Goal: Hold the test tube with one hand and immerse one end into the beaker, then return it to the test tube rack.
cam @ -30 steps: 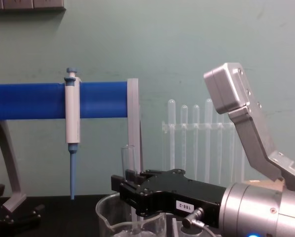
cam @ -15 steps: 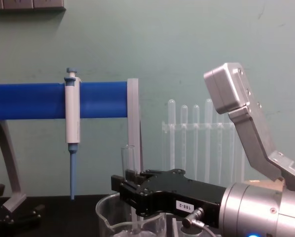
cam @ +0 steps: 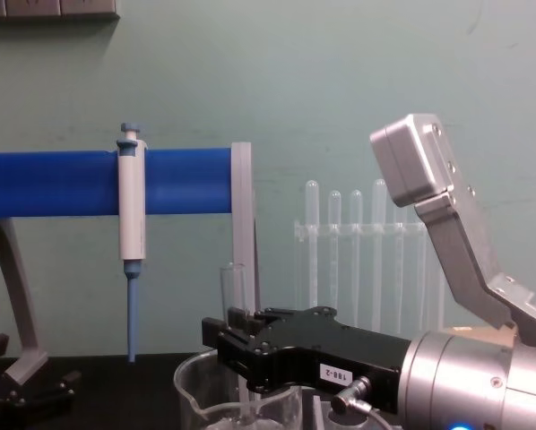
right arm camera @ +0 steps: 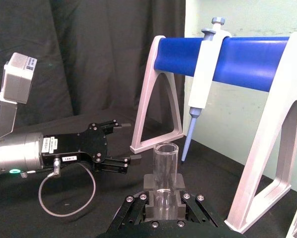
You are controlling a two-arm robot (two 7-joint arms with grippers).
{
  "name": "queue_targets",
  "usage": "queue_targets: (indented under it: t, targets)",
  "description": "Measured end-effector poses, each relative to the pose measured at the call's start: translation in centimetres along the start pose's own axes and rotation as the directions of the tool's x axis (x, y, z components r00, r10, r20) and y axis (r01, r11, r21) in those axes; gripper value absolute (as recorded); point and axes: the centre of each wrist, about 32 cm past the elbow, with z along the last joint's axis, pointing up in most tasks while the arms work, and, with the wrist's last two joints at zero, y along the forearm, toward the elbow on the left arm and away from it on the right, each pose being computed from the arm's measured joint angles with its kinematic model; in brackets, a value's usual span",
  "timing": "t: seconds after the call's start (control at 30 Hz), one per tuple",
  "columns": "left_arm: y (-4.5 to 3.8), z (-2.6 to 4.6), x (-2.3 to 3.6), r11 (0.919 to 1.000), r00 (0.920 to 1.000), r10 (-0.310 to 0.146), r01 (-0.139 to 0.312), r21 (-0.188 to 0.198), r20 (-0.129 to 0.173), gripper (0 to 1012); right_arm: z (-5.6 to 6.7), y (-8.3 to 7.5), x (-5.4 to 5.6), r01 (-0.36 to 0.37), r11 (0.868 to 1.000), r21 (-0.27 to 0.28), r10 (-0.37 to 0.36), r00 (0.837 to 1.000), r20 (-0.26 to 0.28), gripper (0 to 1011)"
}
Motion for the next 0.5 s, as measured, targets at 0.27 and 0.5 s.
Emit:
queue_targets:
  t: [0.27, 0.5]
  targets:
    - [0.00, 0.00, 0.00, 1.0000, 1.0000, 0.000, 0.000, 0.000, 0.000, 1000, 0.00, 0.00, 0.00, 0.000, 1.000, 0.000, 0.000, 1.000, 0.000, 226]
    - [0.00, 0.00, 0.00, 1.0000, 1.0000, 0.000, 0.000, 0.000, 0.000, 1000, 0.00, 0.00, 0.00, 0.000, 1.000, 0.000, 0.000, 1.000, 0.000, 225]
